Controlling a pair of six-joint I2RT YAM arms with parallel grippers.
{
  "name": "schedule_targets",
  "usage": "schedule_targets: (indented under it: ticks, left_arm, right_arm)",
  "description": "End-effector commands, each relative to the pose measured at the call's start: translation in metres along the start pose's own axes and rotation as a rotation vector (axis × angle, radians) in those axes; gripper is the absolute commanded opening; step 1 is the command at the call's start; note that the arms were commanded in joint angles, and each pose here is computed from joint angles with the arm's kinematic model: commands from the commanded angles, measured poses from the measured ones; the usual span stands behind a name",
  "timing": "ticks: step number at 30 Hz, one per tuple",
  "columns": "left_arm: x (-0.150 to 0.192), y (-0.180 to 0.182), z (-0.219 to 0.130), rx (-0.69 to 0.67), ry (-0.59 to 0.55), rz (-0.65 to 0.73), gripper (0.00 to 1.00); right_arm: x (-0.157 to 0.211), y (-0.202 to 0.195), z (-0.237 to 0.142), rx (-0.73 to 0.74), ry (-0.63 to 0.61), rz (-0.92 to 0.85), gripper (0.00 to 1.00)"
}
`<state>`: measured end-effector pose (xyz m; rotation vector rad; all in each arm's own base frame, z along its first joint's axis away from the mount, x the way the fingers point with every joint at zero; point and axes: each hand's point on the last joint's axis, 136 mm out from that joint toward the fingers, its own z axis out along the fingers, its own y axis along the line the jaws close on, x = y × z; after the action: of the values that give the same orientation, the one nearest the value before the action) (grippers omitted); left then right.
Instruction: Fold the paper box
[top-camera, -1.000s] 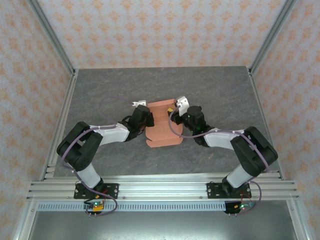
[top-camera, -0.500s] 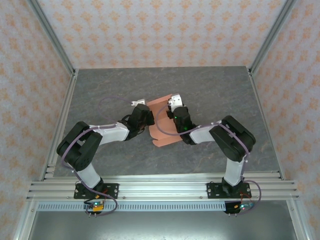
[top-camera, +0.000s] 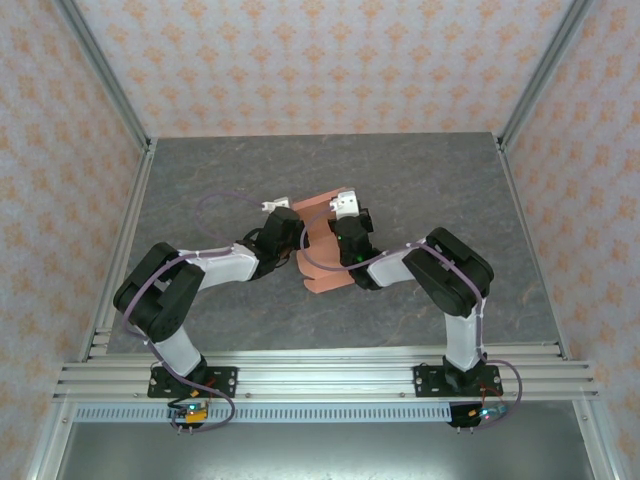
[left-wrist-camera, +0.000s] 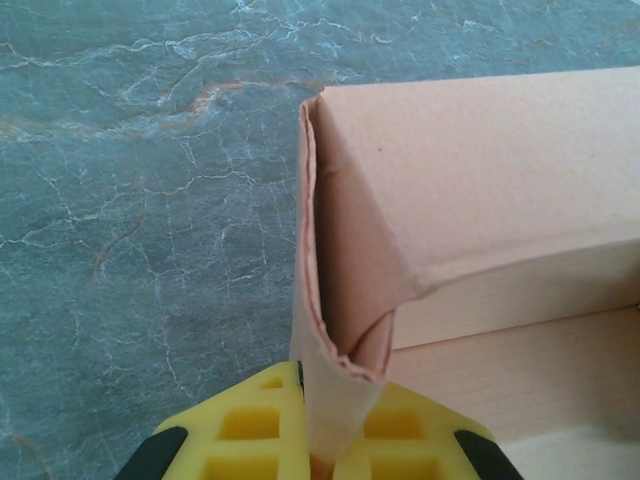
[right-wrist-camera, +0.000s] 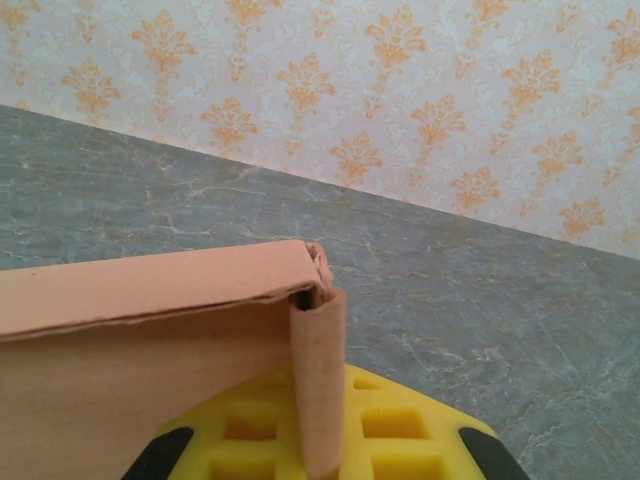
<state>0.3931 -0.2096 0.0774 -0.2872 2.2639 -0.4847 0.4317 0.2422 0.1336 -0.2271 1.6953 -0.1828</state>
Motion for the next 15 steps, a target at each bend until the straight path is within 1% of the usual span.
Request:
schedule_targets:
  ticks: [1, 4, 6, 11, 15]
  left_arm:
    - [-0.004, -0.023, -0.004, 0.071, 0.0, -0.006, 0.0]
    - [-0.004, -0.019, -0.004, 0.054, -0.003, 0.0, 0.0]
    - [-0.004, -0.018, -0.004, 0.044, -0.006, 0.008, 0.0]
    - [-0.007, -0.014, -0.005, 0.025, -0.012, 0.014, 0.0]
    - [-0.009, -0.012, -0.005, 0.018, -0.015, 0.011, 0.0]
  right_arm:
    - [0.0, 0.009, -0.006, -0.078, -0.002, 0.048, 0.1]
    - [-0.001, 0.019, -0.015, -0.175, -0.007, 0.066, 0.28]
    - [-0.005, 0.024, -0.024, -0.244, -0.015, 0.074, 0.36]
    - [-0.014, 0.022, -0.047, -0.349, -0.031, 0.088, 0.47]
    - [-0.014, 0.028, -0.066, -0.471, -0.036, 0.079, 0.56]
